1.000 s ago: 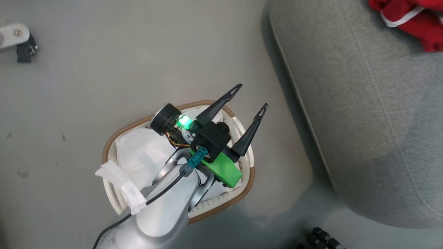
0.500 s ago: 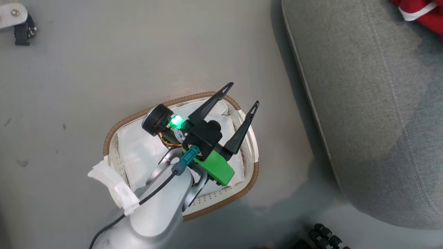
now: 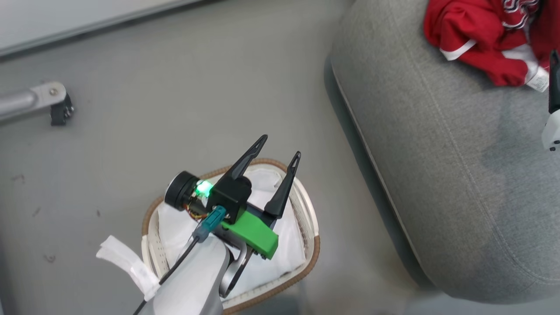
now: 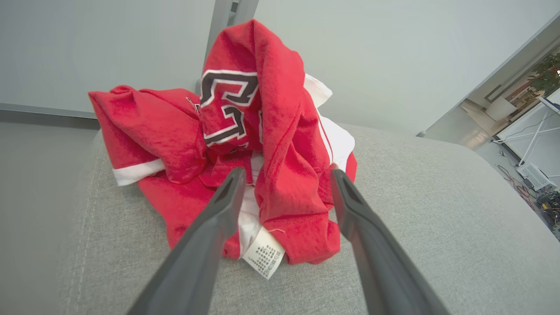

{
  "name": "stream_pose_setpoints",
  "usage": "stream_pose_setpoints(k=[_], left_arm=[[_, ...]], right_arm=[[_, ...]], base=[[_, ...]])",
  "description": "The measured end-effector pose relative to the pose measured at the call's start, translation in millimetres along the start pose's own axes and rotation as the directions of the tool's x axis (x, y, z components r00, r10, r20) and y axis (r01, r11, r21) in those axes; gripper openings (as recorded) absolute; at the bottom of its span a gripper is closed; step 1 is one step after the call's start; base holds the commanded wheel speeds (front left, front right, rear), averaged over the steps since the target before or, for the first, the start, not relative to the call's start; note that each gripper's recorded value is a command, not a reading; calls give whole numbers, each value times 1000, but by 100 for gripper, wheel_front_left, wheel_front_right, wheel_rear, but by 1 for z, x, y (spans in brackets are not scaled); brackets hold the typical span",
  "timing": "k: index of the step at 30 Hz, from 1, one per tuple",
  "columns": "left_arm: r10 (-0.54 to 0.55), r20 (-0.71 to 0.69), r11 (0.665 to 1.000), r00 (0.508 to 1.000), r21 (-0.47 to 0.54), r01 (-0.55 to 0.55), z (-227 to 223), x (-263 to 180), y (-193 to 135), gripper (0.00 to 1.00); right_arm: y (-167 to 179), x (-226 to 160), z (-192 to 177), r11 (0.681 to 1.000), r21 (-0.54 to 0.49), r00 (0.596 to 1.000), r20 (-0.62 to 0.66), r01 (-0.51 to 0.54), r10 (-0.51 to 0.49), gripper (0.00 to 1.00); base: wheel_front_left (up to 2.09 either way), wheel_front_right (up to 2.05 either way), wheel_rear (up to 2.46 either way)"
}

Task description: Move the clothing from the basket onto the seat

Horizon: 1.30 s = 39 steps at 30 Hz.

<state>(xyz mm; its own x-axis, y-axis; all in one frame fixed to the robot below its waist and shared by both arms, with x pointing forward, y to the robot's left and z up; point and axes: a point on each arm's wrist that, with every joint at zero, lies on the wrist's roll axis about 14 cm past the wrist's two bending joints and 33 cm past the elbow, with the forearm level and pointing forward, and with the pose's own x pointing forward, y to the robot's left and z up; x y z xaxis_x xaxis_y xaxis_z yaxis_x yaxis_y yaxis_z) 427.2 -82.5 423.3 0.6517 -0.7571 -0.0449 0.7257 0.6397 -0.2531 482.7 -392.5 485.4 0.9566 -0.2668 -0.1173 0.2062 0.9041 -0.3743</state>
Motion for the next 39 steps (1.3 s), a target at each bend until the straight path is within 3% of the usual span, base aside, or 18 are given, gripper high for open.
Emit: stream_pose_setpoints(k=[8,14,17,25,29,33,34,39], left_arm=[[116,77,993,990,14,-117,39,-31,2,100],[267,134,962,954,18,-272,61,-71,23,100],[356,159,932,921,7,-361,69,-97,38,100],[604,217,791,767,-43,-610,80,-183,82,100],[675,235,729,700,-66,-681,82,-218,92,100],[709,227,697,667,-83,-713,75,-240,91,100],[716,228,689,659,-86,-719,74,-245,91,100],[730,224,676,646,-97,-730,69,-257,87,100]], right_arm=[[-8,-24,54,998,58,990,138,3,-11,100],[28,-45,78,979,196,975,223,-63,18,100],[54,-55,89,965,238,964,262,-115,50,100],[140,-85,117,896,332,921,351,-294,172,100],[161,-101,124,881,328,902,380,-341,207,100],[180,-119,118,857,341,891,377,-387,253,100],[189,-127,114,839,356,886,373,-412,277,100],[211,-152,105,791,383,864,368,-477,343,100]], base=[[0,0,0],[0,0,0],[0,0,0],[0,0,0],[0,0,0],[0,0,0],[0,0,0],[0,0,0]])
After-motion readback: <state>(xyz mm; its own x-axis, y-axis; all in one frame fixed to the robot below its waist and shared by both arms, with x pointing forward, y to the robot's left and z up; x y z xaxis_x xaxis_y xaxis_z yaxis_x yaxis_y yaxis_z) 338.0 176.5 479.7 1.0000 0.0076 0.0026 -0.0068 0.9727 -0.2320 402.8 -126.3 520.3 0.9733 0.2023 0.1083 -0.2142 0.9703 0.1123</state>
